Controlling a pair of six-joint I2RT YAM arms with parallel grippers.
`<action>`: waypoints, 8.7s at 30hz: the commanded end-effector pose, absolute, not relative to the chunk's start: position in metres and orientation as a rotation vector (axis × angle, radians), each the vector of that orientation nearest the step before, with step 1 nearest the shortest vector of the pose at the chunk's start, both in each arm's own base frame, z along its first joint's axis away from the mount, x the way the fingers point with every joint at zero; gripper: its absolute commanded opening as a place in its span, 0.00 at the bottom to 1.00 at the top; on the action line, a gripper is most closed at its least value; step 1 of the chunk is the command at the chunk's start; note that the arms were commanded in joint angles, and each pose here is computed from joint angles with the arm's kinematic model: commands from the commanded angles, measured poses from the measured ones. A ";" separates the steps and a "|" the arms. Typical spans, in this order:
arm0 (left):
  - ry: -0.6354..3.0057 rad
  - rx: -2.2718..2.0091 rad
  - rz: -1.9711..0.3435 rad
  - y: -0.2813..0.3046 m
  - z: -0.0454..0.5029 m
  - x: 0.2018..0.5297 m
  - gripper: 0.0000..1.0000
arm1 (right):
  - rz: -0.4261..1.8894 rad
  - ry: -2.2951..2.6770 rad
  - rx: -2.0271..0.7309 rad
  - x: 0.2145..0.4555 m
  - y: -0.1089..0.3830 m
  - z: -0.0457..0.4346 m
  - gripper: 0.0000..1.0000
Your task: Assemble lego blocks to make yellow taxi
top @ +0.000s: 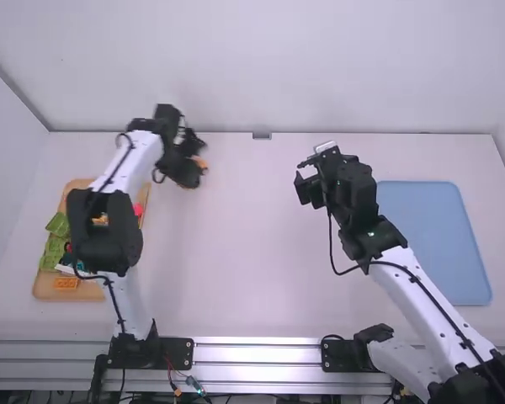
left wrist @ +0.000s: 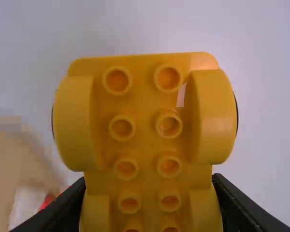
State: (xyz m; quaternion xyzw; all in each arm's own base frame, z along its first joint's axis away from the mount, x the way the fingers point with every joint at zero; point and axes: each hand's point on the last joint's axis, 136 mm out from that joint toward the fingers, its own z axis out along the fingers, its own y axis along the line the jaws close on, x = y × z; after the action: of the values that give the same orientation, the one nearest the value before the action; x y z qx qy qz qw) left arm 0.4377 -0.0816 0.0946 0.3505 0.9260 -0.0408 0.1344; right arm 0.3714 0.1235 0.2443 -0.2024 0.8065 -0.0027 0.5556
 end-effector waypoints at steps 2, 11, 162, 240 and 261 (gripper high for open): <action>2.490 1.598 -0.101 -0.147 0.061 0.392 0.02 | -0.040 1.885 -0.272 0.372 0.094 0.273 0.99; 2.256 2.153 -0.044 -0.208 0.020 0.310 0.01 | -0.044 1.904 -0.053 0.337 0.039 0.292 0.99; 2.407 -1.795 0.054 0.234 -0.005 0.365 0.63 | 0.117 1.896 -0.399 0.352 0.115 0.273 0.99; 1.483 0.971 -1.145 -0.140 0.224 0.303 0.01 | 1.451 1.465 -1.008 0.335 0.237 0.241 0.98; 1.399 1.081 -1.263 -0.206 0.232 0.298 0.01 | 1.576 1.328 -1.211 0.293 0.268 0.248 0.89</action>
State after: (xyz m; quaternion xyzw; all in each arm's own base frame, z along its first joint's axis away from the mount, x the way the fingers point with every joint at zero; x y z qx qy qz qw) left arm 0.2984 -0.2053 0.2341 0.4454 0.5659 -0.5066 0.4740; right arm 0.2944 0.2640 0.2407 -0.4680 0.5210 0.6098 0.3709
